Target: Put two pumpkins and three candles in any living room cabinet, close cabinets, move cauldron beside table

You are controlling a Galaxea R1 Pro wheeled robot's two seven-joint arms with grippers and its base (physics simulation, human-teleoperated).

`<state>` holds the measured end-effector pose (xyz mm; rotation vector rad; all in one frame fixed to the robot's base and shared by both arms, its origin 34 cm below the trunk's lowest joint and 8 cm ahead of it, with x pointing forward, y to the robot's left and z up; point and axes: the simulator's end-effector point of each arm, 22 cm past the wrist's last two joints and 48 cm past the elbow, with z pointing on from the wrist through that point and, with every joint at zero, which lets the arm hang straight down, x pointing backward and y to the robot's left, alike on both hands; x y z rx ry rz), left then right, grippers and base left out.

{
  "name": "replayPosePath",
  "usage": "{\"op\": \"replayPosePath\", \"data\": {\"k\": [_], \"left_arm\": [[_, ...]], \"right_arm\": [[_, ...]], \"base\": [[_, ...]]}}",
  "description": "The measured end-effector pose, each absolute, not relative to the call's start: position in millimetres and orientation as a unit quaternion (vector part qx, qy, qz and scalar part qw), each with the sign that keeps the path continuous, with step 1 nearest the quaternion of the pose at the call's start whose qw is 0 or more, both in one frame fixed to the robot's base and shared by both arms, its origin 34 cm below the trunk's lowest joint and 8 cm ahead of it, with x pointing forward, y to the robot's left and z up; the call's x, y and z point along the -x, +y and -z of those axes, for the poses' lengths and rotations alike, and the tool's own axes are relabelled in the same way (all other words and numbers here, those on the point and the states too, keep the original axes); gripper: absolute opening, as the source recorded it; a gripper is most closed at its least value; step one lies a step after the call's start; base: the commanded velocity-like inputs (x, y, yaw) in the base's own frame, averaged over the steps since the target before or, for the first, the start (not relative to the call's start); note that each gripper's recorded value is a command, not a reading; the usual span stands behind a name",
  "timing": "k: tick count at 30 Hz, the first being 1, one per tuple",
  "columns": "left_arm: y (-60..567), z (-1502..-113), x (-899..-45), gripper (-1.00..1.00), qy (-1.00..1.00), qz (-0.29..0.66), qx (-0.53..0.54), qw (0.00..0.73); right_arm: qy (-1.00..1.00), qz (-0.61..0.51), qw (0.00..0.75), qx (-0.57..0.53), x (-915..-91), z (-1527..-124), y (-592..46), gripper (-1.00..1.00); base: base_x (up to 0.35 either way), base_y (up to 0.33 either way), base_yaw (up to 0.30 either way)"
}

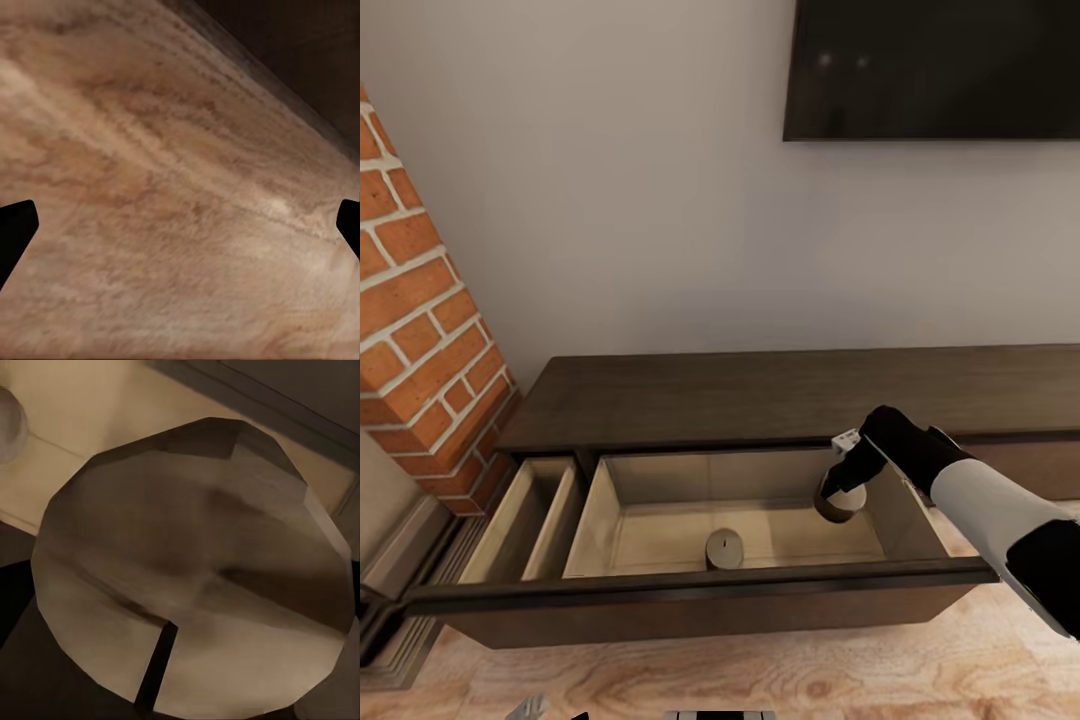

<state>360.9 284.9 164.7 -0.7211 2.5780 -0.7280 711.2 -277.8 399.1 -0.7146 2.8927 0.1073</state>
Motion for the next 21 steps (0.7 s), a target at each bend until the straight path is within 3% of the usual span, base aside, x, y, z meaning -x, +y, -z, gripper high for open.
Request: {"op": "replayPosePath", "data": {"k": [21], "left_arm": [[273.1, -162.9, -352.2, 1.0, 0.925, 0.263, 0.218, 0.167]], "right_arm": [[0.961, -0.103, 0.059, 0.251, -669.4, -340.7, -211.3, -1.0]], "base": [[0.032, 0.0, 0.0]]}}
